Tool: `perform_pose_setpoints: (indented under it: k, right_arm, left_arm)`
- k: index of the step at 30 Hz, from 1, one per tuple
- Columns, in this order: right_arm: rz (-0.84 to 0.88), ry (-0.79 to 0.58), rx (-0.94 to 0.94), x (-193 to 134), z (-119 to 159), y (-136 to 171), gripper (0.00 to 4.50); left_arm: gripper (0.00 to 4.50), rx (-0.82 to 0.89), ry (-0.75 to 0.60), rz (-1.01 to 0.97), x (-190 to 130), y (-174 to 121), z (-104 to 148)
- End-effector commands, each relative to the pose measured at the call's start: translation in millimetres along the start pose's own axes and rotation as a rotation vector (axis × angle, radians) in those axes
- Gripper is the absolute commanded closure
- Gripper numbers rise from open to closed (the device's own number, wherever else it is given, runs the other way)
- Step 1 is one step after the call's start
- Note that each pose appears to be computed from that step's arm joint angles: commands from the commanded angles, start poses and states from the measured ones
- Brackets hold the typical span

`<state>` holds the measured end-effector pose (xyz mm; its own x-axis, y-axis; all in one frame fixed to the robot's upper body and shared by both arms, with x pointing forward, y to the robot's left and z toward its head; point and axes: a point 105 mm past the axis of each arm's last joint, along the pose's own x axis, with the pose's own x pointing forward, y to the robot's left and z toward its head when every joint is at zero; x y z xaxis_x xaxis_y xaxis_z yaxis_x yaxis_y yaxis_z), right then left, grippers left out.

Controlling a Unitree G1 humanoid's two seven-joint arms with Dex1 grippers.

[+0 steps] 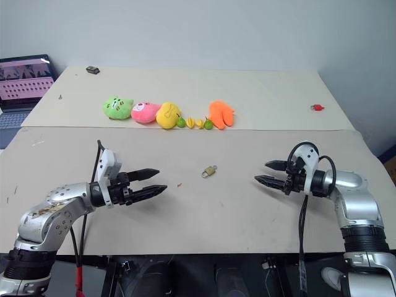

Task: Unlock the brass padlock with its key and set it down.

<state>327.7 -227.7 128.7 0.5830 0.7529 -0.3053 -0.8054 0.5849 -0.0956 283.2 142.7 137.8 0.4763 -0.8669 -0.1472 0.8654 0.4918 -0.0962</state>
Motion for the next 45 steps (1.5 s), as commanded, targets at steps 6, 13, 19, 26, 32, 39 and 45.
perform_pose_setpoints:
  k: [6,13,19,26,32,39,45]
  right_arm:
    - [0.018,-0.067,-0.080,14,20,22,0.88]
    - [0.051,-0.051,-0.141,29,20,38,0.88]
    - [0.045,-0.067,-0.157,28,26,40,0.88]
    - [0.042,-0.073,-0.155,26,26,46,0.88]
    - [0.031,-0.048,-0.161,18,23,43,0.88]
    - [0.006,-0.041,-0.160,11,21,39,0.88]
    - [0.004,-0.043,-0.152,13,19,39,0.88]
  left_arm:
    - [0.99,0.252,0.059,-0.033,58,-3,-6]
    - [0.99,0.257,0.088,-0.094,102,-8,-17]
    - [0.99,0.217,0.081,-0.100,127,-7,-18]
    - [0.99,0.198,0.109,-0.062,147,-1,-28]
    - [0.99,0.205,0.120,-0.064,155,-3,-34]
    - [0.99,0.175,0.116,0.052,159,11,-30]
    - [0.99,0.065,-0.016,0.047,153,1,2]
